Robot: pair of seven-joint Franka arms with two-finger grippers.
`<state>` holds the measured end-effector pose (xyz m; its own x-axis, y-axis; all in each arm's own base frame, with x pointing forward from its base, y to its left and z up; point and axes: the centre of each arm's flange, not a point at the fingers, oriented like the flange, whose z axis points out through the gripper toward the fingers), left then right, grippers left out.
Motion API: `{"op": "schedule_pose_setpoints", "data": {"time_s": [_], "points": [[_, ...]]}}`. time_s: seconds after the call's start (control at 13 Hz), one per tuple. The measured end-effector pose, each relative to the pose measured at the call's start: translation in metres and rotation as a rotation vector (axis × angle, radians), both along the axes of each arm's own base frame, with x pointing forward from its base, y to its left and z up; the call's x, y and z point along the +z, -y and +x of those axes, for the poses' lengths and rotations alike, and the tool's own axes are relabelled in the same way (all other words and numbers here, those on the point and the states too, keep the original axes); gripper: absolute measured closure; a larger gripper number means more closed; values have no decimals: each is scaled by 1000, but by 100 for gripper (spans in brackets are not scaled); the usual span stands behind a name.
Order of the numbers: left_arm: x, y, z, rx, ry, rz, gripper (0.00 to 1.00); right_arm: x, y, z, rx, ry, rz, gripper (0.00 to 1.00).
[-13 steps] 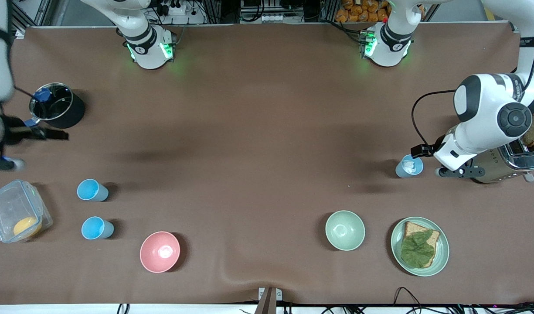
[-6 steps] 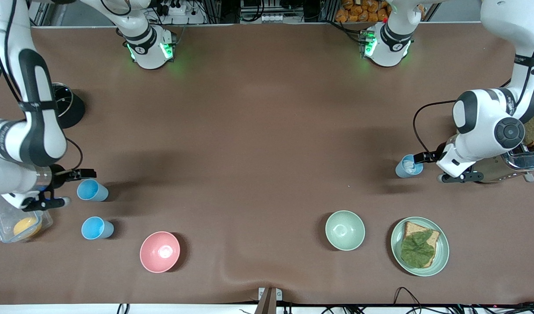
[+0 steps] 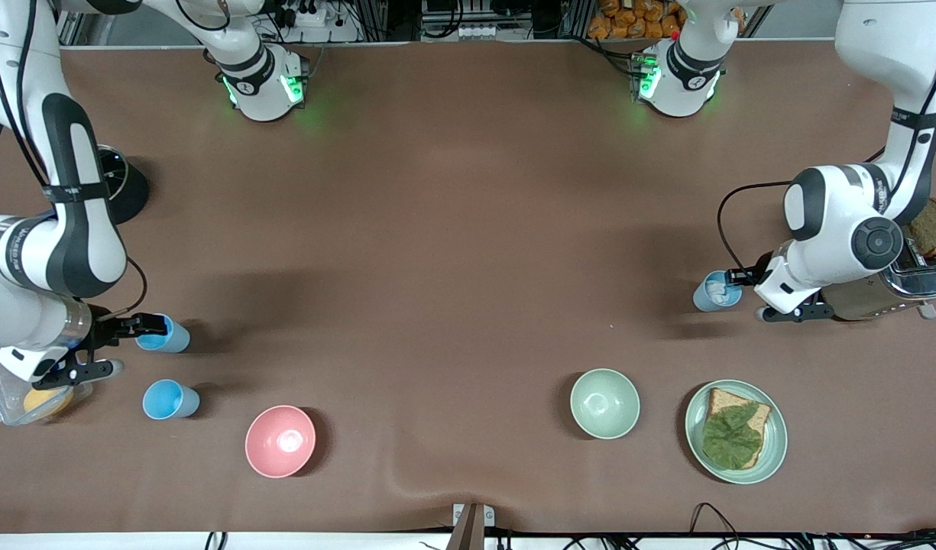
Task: Stack blue cups with both arms
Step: 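Carry the blue cup with the left gripper toward the table middle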
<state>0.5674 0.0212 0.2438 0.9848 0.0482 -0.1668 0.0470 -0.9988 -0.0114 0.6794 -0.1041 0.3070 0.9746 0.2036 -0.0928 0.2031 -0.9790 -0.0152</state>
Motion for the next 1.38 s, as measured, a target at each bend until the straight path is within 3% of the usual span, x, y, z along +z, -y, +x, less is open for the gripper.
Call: {"op": "schedule_pose_setpoints", "data": {"time_s": [0.23, 0.46, 0.62, 0.92, 1.31, 1.38], "points": [[1, 6, 3, -10, 8, -2, 96, -27, 37, -3, 30, -1, 5, 0], [10, 15, 11, -24, 31, -5, 97, -33, 22, -1, 20, -1, 54, 0], [26, 33, 23, -39, 55, -13, 97, -37, -9, -2, -56, -54, 76, 0], [77, 129, 39, 66, 48, -30, 97, -48, -15, -7, -123, -93, 69, 0], [71, 282, 3, 189, 15, -10, 97, -60, 0, -10, -148, -105, 70, 0], [67, 307, -1, 207, 12, -9, 97, -62, 4, -10, -153, -102, 69, 6]]}}
